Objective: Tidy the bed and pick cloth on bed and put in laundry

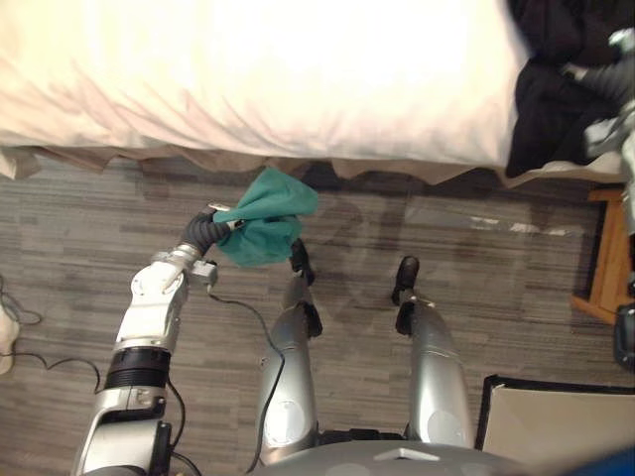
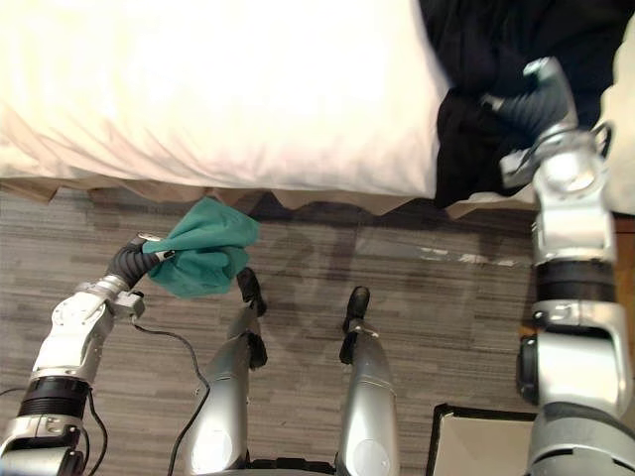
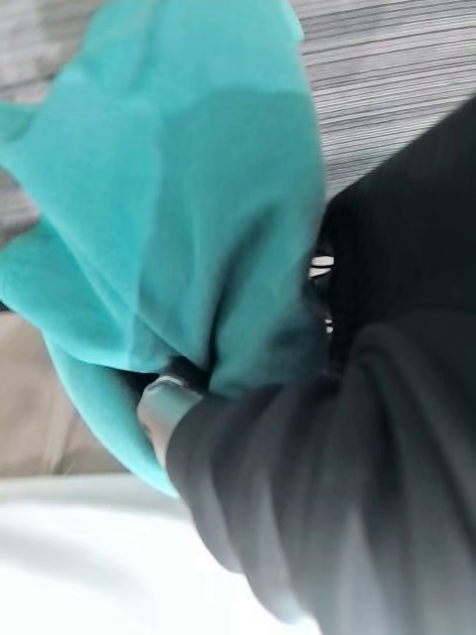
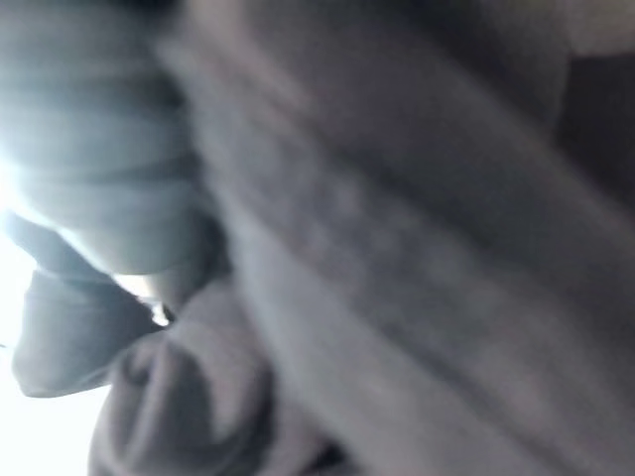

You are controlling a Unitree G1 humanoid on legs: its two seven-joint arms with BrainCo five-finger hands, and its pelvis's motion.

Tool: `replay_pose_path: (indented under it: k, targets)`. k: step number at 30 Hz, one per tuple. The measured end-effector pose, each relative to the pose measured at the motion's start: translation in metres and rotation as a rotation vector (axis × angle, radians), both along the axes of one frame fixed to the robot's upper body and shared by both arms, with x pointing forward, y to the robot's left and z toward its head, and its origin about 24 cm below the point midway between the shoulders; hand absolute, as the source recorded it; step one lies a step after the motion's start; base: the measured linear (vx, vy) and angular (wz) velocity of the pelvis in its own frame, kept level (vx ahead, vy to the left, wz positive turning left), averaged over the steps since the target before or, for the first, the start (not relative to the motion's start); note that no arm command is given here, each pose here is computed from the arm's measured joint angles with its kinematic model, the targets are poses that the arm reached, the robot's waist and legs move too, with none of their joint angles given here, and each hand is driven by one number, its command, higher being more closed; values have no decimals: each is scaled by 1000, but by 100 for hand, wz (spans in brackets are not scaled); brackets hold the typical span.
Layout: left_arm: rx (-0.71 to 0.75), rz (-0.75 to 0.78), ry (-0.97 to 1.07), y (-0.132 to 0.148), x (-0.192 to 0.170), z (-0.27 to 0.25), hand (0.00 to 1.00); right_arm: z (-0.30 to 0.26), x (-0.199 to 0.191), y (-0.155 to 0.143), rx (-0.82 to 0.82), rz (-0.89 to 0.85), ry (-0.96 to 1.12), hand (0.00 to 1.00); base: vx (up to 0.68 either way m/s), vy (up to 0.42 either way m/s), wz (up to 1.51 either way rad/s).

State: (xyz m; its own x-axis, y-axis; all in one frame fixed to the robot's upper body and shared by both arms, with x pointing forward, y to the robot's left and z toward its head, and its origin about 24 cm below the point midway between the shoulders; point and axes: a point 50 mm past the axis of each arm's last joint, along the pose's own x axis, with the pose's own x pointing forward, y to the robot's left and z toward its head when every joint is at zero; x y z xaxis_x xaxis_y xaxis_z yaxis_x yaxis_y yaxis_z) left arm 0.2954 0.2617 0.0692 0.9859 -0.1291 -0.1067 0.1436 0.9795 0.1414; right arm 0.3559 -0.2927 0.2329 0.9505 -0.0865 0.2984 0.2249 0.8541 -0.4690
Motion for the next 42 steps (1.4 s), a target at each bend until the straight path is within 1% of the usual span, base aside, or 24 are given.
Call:
replay_pose_path:
  k: [4,5,6,7,9,12,14,16,19,20,22,23,27,30,35,39,42]
  targets:
    - [-46,12,47,-17,-2,-17,100,-70,-4,19,121,63,117,100,43,-50,-9]
    - [-60,11,69,-24,-3,-24,100,-96,-9,25,157,76,172,100,46,-34,-14]
    - [-78,13,91,-33,-5,-32,100,-123,-15,39,197,98,227,100,46,-34,-14]
    - [-82,17,96,-35,-5,-34,100,-130,-17,42,207,103,241,100,58,-24,-20]
    - [-107,42,162,-50,-9,-54,100,-173,-35,62,291,131,324,100,45,-18,-23]
    - [-128,76,261,-65,-17,-81,100,-207,-56,80,406,164,366,100,42,-8,-22]
    - [-176,137,409,-77,-37,-118,100,-236,-82,90,583,183,395,100,43,9,-13]
    - [-209,197,527,-85,-57,-145,100,-256,-102,92,678,173,423,100,110,37,-12]
    - [-251,285,674,-92,-90,-176,100,-295,-141,94,763,119,536,100,158,58,-3]
    - [-247,310,714,-89,-104,-185,100,-311,-158,96,788,105,596,100,141,46,2]
    - [-258,355,744,-85,-118,-193,100,-328,-178,99,807,93,676,100,121,39,6]
    - [-267,394,773,-81,-132,-201,100,-342,-198,98,844,79,741,100,112,34,7]
    - [-303,447,818,-81,-153,-211,100,-357,-231,94,914,38,800,100,91,15,28]
    - [-348,472,820,-88,-166,-216,100,-365,-256,97,926,48,868,100,16,-23,60]
    - [-380,463,799,-89,-181,-218,100,-368,-266,104,941,78,904,100,-17,38,61]
    - [-434,452,759,-88,-182,-214,100,-368,-270,104,943,88,925,100,39,85,120]
    - [-476,525,687,-67,-183,-208,100,-367,-268,131,968,189,940,100,60,-128,136]
